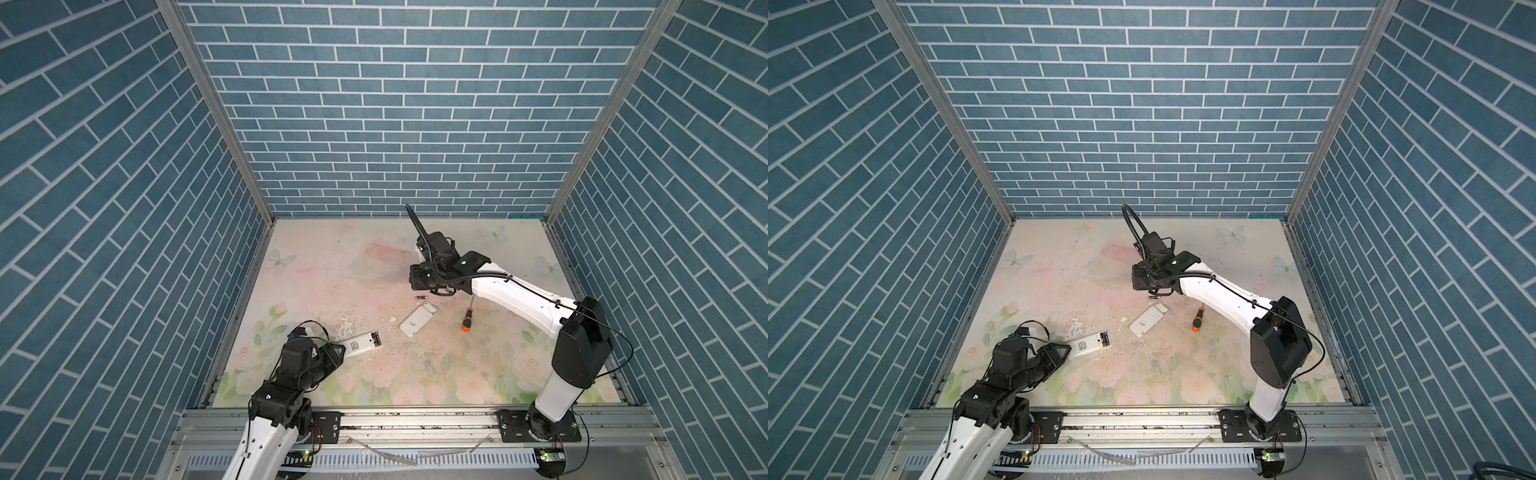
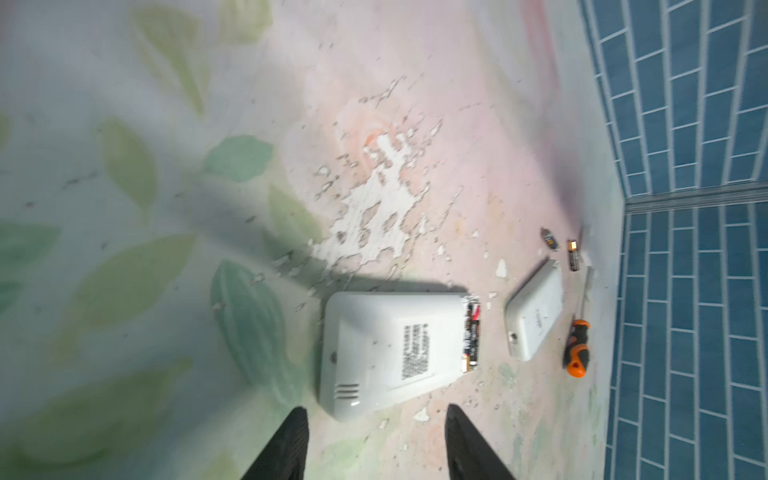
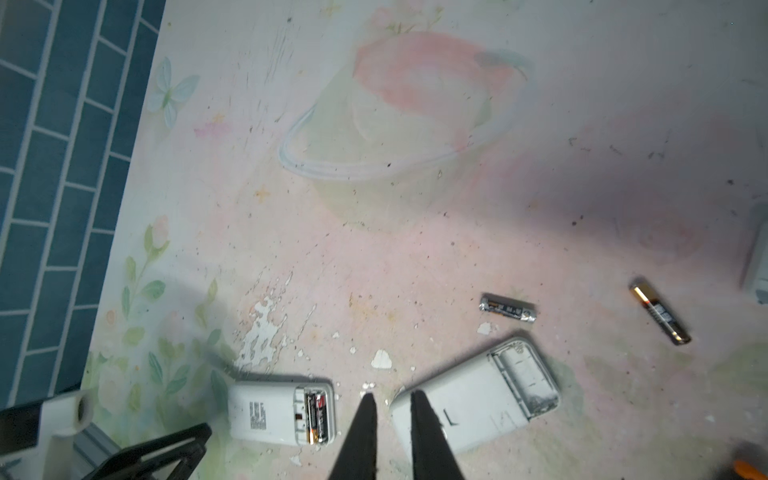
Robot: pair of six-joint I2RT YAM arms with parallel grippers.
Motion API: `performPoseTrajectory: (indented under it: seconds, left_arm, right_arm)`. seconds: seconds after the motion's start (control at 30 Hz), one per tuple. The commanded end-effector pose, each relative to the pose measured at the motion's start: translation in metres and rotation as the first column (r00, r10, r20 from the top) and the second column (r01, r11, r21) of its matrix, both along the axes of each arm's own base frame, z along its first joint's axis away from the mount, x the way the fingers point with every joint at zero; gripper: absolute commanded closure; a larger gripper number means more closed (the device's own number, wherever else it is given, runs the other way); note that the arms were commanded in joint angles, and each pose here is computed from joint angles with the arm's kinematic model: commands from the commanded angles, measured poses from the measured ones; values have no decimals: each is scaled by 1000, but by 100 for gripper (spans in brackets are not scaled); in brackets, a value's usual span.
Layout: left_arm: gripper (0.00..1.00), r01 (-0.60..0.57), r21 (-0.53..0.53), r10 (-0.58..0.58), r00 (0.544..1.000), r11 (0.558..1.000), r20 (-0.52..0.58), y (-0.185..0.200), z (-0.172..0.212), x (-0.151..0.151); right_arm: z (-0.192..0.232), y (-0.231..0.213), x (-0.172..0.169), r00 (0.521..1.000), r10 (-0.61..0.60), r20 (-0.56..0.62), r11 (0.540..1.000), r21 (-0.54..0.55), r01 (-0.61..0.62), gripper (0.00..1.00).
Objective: Unload the batteries from the remote control
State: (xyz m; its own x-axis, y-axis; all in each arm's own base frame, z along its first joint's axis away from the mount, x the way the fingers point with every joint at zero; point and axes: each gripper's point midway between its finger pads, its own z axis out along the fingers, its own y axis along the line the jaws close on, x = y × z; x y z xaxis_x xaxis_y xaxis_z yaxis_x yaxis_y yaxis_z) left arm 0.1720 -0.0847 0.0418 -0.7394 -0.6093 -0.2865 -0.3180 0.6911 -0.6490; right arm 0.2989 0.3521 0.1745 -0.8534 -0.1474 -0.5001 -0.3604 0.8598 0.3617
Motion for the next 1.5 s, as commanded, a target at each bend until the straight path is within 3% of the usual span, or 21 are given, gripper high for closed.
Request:
performPoseTrajectory:
  seconds: [0.0,0.23,0.53,1.03,1.47]
  left_arm:
    - [48,53,42,-51,997,998,-54,-2,-12,-1]
    - [49,144,126,-137,989,982,-60,-10,8,33]
    - [49,175,184,-171,985,967,-33,-10,20,50]
    - [49,204,191,-206,979,960,-10,-16,11,65]
    - [38,255,220,-249,967,942,-55,-13,11,52]
  right_arm:
    - [-13,0,-40,998,27,-55,999,-29,-29,100]
    - [-56,22,-111,986,79,-147,994,-63,-89,100]
    - [-100,56,-150,970,85,-228,994,-42,-97,100]
    - [-147,78,-168,957,47,-285,998,-19,-55,100]
    - [-159,80,-147,960,14,-281,999,-31,-24,100]
